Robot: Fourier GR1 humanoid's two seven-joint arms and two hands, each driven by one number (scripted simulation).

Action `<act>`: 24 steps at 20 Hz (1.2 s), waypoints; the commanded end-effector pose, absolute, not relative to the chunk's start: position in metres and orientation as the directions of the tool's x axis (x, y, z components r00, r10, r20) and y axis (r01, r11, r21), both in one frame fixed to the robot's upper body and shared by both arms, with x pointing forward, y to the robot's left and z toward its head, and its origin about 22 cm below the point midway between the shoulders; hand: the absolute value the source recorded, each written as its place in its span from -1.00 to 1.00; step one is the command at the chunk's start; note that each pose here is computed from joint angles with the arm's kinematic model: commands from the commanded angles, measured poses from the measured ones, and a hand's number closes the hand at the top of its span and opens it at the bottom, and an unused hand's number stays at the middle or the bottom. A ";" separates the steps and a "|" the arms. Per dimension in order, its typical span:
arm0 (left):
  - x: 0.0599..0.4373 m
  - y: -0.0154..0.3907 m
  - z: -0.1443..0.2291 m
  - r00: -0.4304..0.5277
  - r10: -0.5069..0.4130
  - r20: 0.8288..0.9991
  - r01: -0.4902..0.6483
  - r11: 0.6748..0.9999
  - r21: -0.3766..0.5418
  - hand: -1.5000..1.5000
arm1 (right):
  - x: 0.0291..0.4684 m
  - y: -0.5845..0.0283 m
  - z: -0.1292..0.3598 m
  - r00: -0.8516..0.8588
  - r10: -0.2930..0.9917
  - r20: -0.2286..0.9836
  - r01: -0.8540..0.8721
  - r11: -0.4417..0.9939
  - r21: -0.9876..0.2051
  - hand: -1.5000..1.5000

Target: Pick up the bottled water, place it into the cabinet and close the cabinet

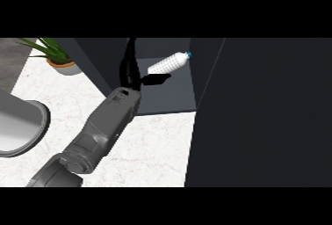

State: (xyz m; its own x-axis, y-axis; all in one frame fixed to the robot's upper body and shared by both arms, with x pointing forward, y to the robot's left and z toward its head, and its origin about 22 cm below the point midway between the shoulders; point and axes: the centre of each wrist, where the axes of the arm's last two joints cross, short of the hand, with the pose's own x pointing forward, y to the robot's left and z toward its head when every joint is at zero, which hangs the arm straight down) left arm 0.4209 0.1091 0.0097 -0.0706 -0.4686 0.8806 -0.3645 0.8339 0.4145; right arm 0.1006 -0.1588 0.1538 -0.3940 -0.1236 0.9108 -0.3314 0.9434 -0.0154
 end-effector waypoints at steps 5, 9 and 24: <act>0.420 0.110 0.013 -0.250 -0.264 0.931 -0.256 0.946 0.199 1.00 | 0.090 -0.166 0.167 -0.393 -0.138 0.909 -0.358 0.934 -0.013 -1.00; 0.419 0.110 0.015 -0.331 -0.134 0.934 -0.162 0.983 0.084 1.00 | 0.087 -0.160 0.169 -0.375 -0.142 0.916 -0.365 0.931 -0.005 -1.00; 0.385 0.101 0.009 -0.262 0.239 0.935 0.208 0.960 -0.187 1.00 | 0.088 -0.168 0.167 -0.401 -0.073 0.913 -0.251 0.967 -0.033 -1.00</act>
